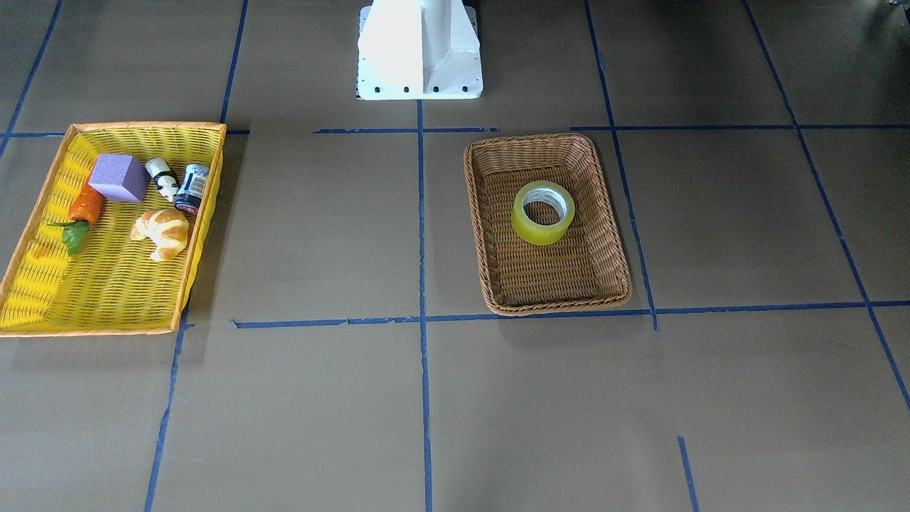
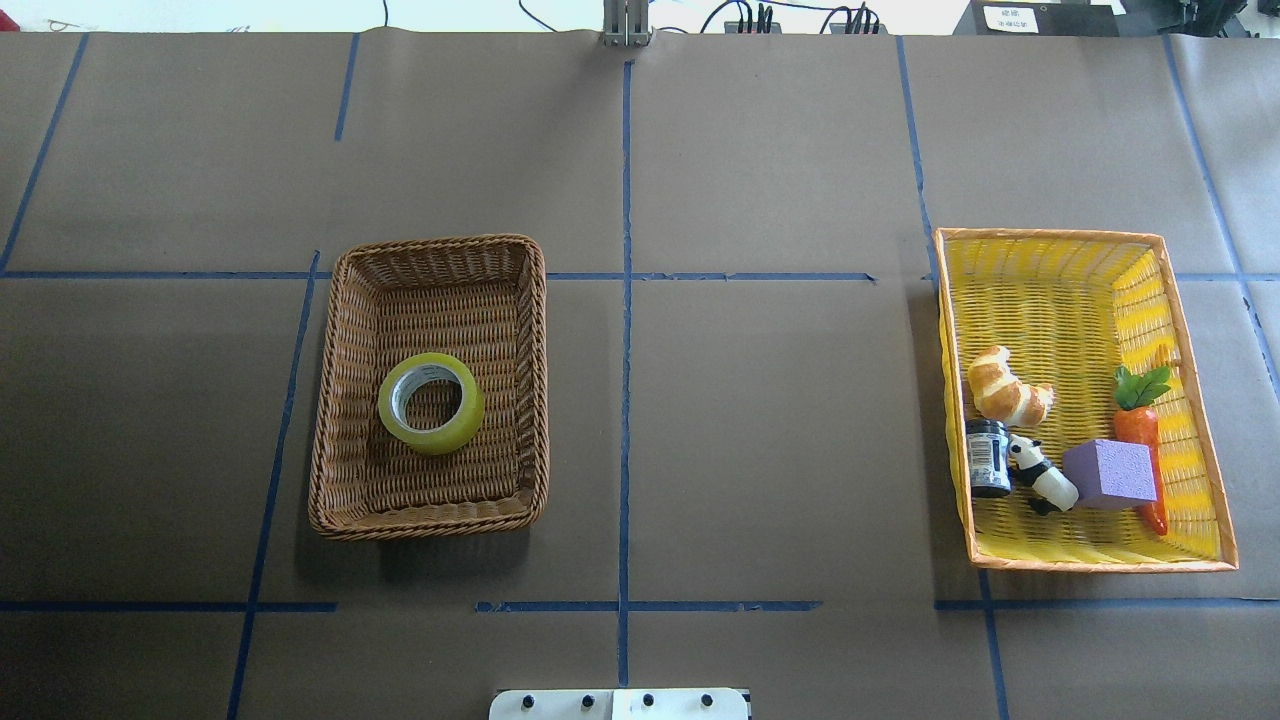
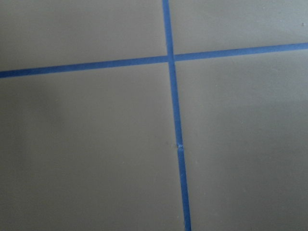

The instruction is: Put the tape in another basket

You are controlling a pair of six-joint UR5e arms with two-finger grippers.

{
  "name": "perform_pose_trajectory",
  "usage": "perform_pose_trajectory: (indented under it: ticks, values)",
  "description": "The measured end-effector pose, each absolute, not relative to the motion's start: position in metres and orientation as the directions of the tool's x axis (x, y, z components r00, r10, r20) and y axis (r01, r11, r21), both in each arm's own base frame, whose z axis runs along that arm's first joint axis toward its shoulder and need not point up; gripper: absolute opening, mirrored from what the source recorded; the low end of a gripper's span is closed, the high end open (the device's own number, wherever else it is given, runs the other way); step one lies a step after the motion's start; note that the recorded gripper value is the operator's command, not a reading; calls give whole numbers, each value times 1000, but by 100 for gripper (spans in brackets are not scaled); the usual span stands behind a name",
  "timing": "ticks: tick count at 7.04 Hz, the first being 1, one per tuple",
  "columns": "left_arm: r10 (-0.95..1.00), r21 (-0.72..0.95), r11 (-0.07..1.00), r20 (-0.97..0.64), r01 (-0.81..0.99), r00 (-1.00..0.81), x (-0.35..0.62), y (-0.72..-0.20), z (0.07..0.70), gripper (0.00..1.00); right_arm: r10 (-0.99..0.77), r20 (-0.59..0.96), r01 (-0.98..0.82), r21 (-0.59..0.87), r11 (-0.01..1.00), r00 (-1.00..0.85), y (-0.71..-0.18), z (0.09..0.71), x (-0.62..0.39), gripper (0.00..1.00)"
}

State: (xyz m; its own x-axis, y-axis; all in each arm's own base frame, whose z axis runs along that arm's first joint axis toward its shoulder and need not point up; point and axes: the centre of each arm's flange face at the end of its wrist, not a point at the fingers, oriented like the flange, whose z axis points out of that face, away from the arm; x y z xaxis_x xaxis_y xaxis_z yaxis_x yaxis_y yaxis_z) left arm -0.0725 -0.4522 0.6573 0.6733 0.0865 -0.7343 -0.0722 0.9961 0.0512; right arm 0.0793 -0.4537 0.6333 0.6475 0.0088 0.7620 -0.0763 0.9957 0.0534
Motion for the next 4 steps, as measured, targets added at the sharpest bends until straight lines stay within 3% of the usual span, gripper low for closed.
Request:
perform_pose_trajectory:
  ticks: [4]
  values:
    - [75, 42, 997, -735, -66, 674, -76, -450, 659, 100, 21, 765, -76, 36, 996, 643, -452, 642, 79, 100]
